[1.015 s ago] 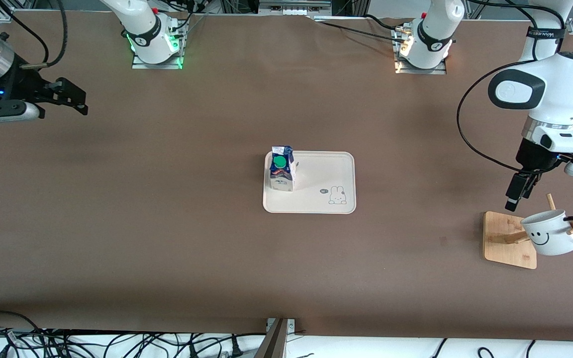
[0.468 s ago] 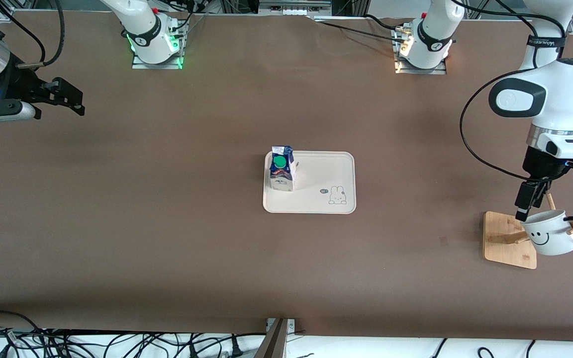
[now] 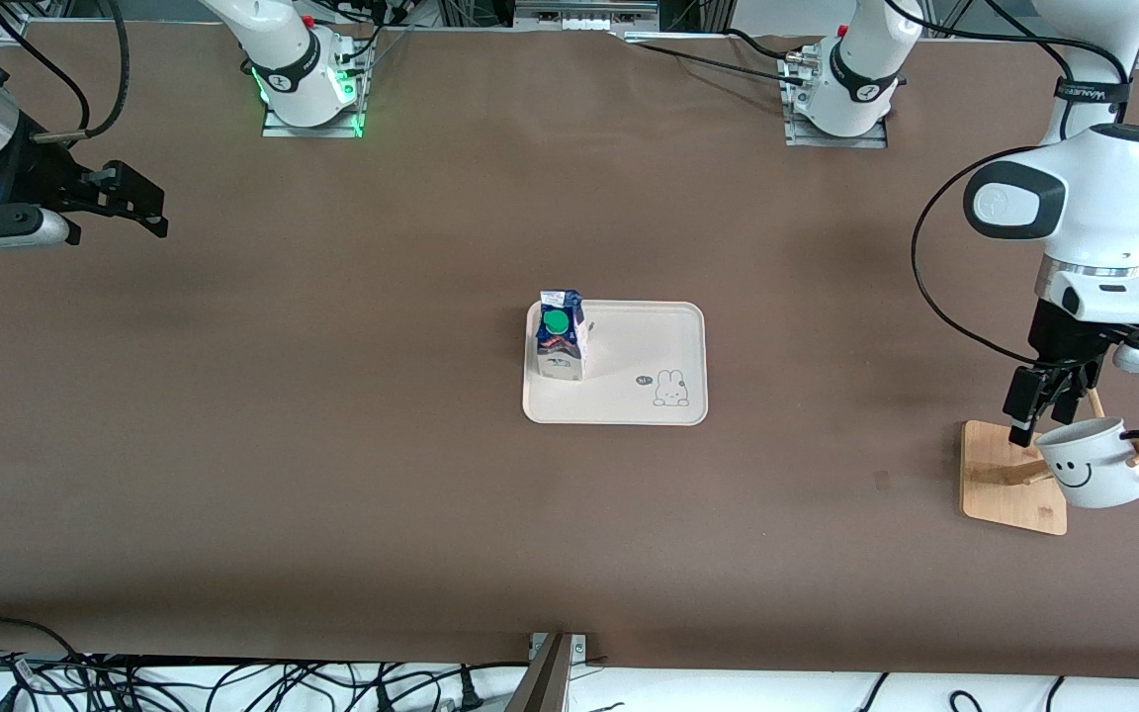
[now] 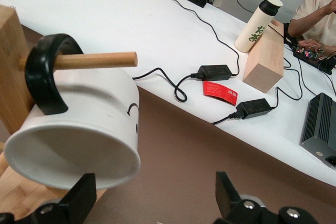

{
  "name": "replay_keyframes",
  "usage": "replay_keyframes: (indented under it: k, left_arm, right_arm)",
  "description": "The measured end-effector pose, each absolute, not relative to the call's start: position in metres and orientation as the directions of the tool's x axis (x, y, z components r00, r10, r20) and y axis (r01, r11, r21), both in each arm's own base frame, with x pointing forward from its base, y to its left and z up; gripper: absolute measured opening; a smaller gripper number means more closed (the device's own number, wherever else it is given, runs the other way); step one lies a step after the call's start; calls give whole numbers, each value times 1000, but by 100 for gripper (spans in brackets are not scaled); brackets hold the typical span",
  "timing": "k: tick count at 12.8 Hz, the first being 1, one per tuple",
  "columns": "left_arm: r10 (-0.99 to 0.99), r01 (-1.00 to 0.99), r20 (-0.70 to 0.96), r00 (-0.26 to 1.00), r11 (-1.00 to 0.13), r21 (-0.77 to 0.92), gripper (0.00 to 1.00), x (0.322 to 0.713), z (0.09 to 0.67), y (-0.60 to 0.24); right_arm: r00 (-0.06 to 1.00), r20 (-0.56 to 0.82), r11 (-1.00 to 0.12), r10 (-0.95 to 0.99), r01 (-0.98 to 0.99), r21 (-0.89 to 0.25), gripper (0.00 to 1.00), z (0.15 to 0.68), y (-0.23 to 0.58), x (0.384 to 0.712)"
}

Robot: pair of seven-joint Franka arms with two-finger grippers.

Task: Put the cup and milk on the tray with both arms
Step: 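Lower the left gripper to the white mug on the wooden tree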

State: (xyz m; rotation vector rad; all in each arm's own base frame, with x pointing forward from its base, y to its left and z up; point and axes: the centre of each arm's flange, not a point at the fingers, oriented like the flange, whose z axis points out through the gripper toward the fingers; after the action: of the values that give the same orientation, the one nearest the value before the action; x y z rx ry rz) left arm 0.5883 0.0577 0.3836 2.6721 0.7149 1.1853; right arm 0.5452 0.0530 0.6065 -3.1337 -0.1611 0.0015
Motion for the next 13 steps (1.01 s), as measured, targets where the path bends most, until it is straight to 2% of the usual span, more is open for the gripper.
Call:
replay_keyframes:
  k: [7, 13]
  left_arm:
    - [473, 400, 668, 574, -874, 276, 100, 605, 365, 80]
    - [455, 381, 698, 553, -883, 273, 100, 622, 378, 84]
  right_arm:
    - [995, 15, -995, 96, 97, -4, 100, 611, 50, 547]
    - [995, 11, -995, 96, 96, -4, 100, 608, 50, 549]
